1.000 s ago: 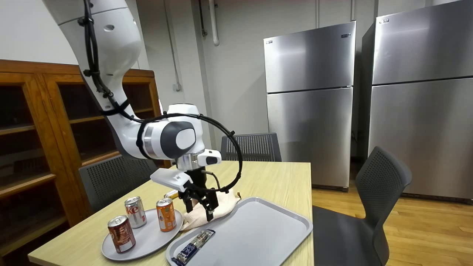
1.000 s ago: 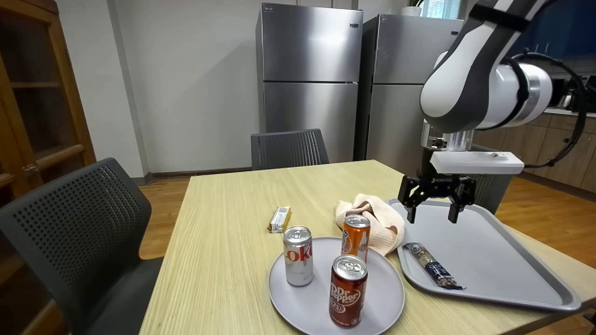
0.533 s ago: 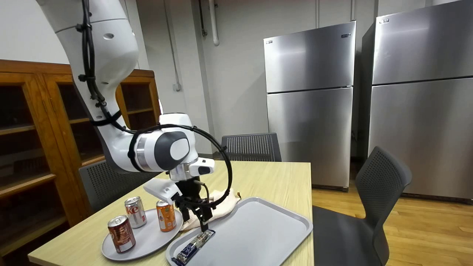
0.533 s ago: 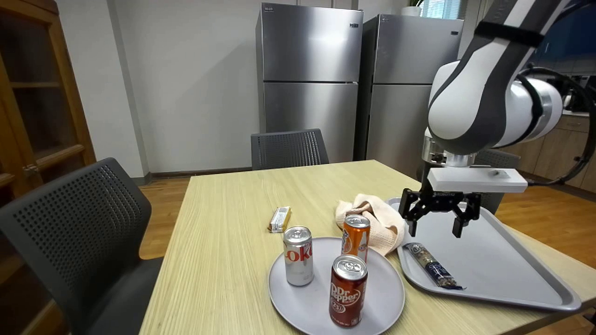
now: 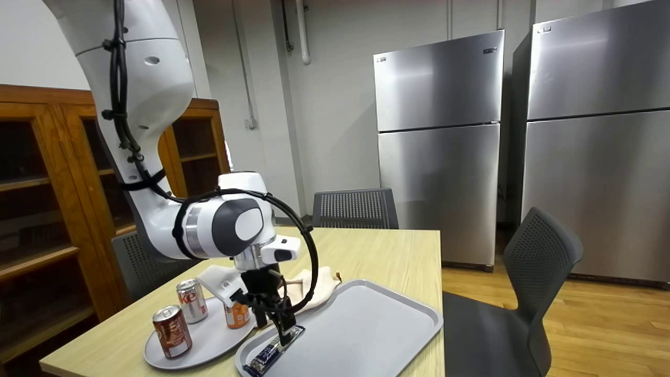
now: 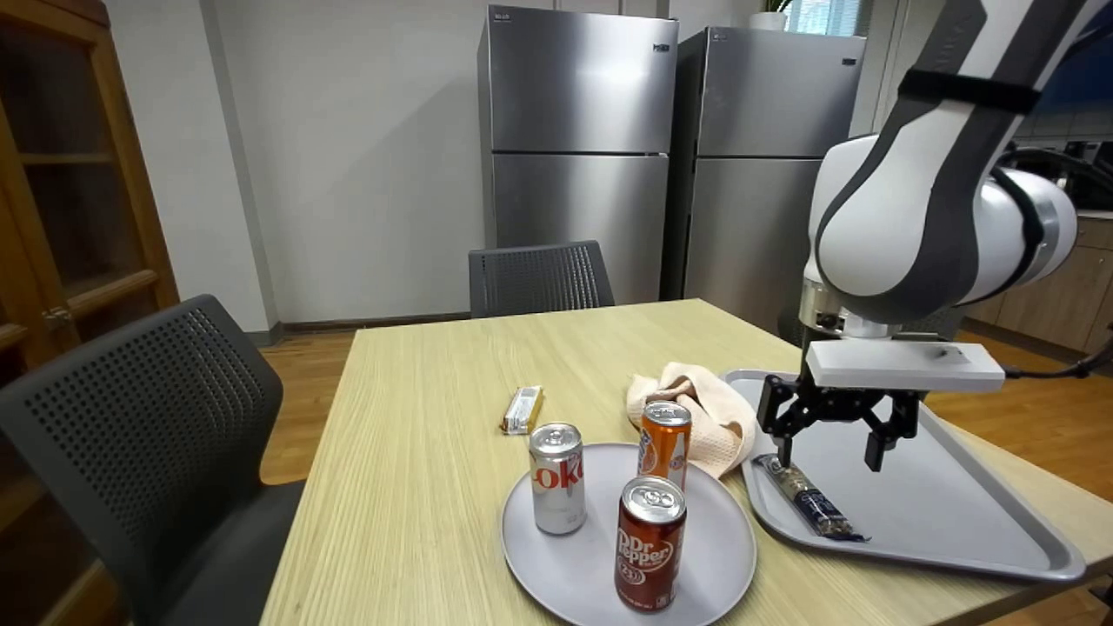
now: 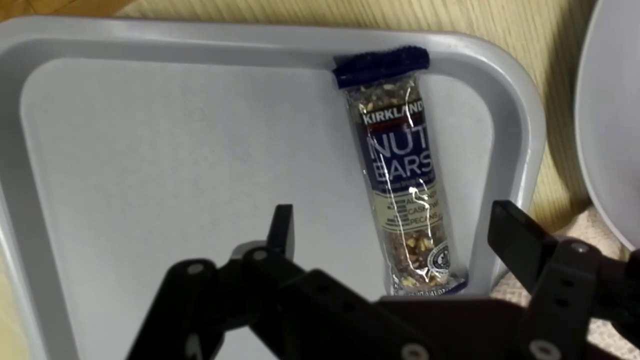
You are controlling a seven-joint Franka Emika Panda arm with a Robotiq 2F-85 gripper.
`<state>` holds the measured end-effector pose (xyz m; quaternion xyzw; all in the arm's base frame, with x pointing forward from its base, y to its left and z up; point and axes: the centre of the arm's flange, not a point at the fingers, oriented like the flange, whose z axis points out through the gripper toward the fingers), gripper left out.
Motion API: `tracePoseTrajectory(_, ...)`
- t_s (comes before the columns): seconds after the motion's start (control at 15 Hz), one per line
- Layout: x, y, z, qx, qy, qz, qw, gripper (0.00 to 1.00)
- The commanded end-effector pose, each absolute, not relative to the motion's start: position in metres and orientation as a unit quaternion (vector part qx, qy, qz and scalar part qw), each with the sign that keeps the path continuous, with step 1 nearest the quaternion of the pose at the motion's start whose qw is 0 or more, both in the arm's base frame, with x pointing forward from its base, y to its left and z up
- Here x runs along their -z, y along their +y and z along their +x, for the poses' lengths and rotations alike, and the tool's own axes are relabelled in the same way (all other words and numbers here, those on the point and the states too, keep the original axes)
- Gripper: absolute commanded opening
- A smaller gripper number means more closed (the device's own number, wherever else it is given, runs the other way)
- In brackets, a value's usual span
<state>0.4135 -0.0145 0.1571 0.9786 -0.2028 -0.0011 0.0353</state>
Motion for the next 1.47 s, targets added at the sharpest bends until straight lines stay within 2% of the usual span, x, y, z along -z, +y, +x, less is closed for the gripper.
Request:
tracePoseTrajectory(0.0, -0.144, -0.013, 0.403, -0.005, -0.211, 0.976, 0.043, 1.00)
tracePoseTrajectory(1.0, -0.111, -0.010, 0.409, 0.004, -0.214, 0.976, 0.047, 1.00)
tracePoseTrajectory(1.07, -0.110, -0.010, 0.409, 0.005, -0.217, 0.975, 0.046, 0.75)
tracePoseTrajectory(1.13, -0.111, -0.010, 0.410, 0.004, -0.218, 0.975, 0.045, 0.74)
tracePoseTrajectory(1.4, -0.113, -0.010, 0.413, 0.001, -0.223, 0.974, 0.042, 0.42)
